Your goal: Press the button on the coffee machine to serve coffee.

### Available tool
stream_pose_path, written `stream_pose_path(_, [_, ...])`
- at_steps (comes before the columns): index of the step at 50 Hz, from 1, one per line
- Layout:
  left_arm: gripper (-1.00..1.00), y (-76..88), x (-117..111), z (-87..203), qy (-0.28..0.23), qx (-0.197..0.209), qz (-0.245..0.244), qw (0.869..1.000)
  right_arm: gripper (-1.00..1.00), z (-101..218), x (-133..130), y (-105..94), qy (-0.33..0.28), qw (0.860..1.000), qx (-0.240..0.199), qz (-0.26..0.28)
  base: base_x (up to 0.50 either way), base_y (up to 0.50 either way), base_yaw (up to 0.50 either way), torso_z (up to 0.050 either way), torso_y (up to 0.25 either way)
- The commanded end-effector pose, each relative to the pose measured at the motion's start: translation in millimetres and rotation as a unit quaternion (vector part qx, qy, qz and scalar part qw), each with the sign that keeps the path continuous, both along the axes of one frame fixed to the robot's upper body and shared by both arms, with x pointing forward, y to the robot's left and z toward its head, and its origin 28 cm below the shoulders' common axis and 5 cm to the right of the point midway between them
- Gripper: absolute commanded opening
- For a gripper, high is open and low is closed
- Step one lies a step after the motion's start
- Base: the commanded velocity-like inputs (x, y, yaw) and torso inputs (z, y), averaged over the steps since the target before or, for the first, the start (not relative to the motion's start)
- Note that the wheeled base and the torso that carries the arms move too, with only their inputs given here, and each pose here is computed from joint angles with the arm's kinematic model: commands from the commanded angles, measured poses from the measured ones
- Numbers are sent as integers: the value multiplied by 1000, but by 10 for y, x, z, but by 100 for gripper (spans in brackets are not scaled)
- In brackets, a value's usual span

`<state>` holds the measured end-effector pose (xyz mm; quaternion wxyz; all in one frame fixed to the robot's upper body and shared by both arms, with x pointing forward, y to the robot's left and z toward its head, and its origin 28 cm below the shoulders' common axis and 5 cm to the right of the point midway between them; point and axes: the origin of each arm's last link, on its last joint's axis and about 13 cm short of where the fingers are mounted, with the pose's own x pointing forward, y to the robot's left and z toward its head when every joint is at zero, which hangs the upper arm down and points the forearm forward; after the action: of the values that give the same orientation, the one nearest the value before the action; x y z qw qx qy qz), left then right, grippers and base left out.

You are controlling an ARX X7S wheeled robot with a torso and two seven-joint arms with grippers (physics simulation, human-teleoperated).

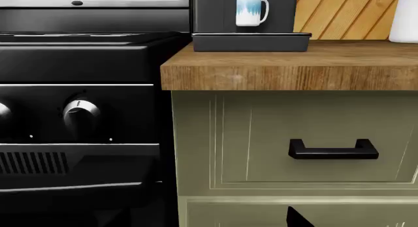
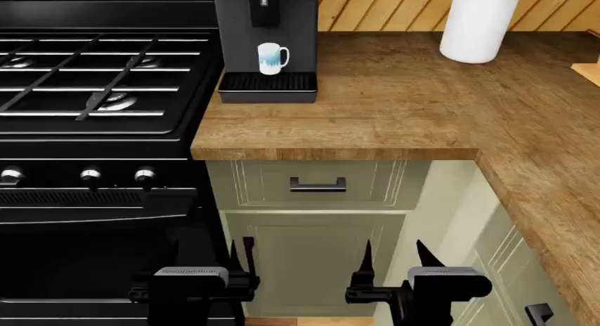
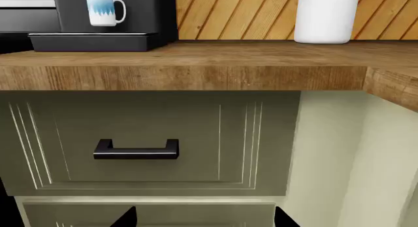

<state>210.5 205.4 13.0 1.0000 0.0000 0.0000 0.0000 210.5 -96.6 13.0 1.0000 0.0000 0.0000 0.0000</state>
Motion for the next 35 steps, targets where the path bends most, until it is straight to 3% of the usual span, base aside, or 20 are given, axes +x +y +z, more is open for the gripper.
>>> stream_pose_path(1, [100, 0, 1, 1, 1, -4, 2, 1000, 100, -6, -1, -4, 2, 1000, 2, -1, 0, 0, 0, 0, 0])
stream_pose_path(9, [100, -5, 2, -11, 6, 6, -12, 1000, 100, 2, -21, -12, 1, 1000, -17, -9, 0, 0, 0, 0, 0])
stream_pose_path(26, [100, -44, 14, -8, 5, 12, -8, 1000, 100, 5, -17, -19, 1, 1000, -14, -14, 0, 0, 0, 0, 0])
stream_pose_path(35, [100, -40, 12, -5, 5, 10, -5, 1000, 100, 11, -18, -23, -1, 1000, -16, -16, 71, 249, 0, 0, 0])
